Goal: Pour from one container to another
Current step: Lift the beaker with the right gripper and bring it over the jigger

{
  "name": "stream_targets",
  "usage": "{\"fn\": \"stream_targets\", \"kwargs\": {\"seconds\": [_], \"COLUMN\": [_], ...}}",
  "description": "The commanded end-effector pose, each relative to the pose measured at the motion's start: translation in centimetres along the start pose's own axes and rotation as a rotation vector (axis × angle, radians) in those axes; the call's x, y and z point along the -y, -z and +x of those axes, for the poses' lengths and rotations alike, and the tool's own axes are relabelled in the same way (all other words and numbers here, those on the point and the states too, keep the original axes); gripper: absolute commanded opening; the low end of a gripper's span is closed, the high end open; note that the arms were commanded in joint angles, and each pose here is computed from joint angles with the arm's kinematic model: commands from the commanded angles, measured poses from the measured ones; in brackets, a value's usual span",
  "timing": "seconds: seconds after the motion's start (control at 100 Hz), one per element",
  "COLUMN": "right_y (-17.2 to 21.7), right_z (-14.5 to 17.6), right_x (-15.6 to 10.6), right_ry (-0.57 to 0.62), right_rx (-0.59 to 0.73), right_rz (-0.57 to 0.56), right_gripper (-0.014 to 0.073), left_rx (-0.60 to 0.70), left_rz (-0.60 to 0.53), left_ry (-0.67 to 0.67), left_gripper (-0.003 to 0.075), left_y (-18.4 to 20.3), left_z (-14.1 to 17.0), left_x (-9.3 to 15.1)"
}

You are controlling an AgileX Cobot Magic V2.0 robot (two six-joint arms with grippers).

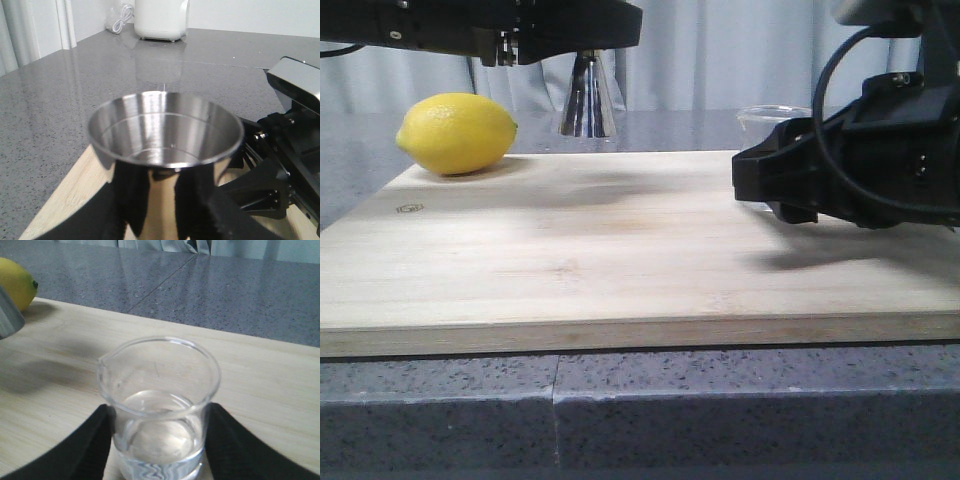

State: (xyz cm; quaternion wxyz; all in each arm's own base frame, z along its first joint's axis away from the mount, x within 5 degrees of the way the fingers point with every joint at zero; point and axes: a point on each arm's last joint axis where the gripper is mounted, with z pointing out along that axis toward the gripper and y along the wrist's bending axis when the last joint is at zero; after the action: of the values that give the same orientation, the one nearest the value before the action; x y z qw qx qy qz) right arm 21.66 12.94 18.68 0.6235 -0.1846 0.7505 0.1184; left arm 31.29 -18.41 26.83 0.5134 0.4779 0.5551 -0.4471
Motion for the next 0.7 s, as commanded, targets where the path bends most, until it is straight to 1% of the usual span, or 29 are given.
{"fn": "stream_targets", "kwargs": {"seconds": [0.0,0.15,0.41,0.45,0.57,0.69], "right_y": [-0.1,0.5,2.5,2.7,2.8,2.8], "right_z": [-2.0,-2.7,-5.4,-5.8,-8.0,-11.2], "right_x": [0.3,0.4,0.7,0.6,0.6,0.3], "right_ry": [-0.003,-0.010,-0.033,-0.034,0.001,0.048], "right_rx": [0.130,0.137,0.222,0.218,0.185,0.172], "right_rz": [0.019,0.013,0.006,0.000,-0.022,-0.051], "right_gripper": [0.0311,0.0311,0.0311,0.0311,0.0311,0.0311], "left_rx": [0.157,0.157,0.157,0.157,0.157,0.157], "left_rz": [0.045,0.045,0.045,0.045,0.045,0.045], "left_ry": [-0.030,-0.030,-0.030,-0.030,-0.030,-0.030], "left_gripper": [0.0179,0.0179,0.0179,0.0179,0.0179,0.0179], "left_y": [0.3,0.3,0.3,0.3,0.3,0.3], "left_z": [-3.6,-3.6,-3.6,-3.6,-3.6,-3.6], "left_x": [1.0,1.0,1.0,1.0,1.0,1.0]}}
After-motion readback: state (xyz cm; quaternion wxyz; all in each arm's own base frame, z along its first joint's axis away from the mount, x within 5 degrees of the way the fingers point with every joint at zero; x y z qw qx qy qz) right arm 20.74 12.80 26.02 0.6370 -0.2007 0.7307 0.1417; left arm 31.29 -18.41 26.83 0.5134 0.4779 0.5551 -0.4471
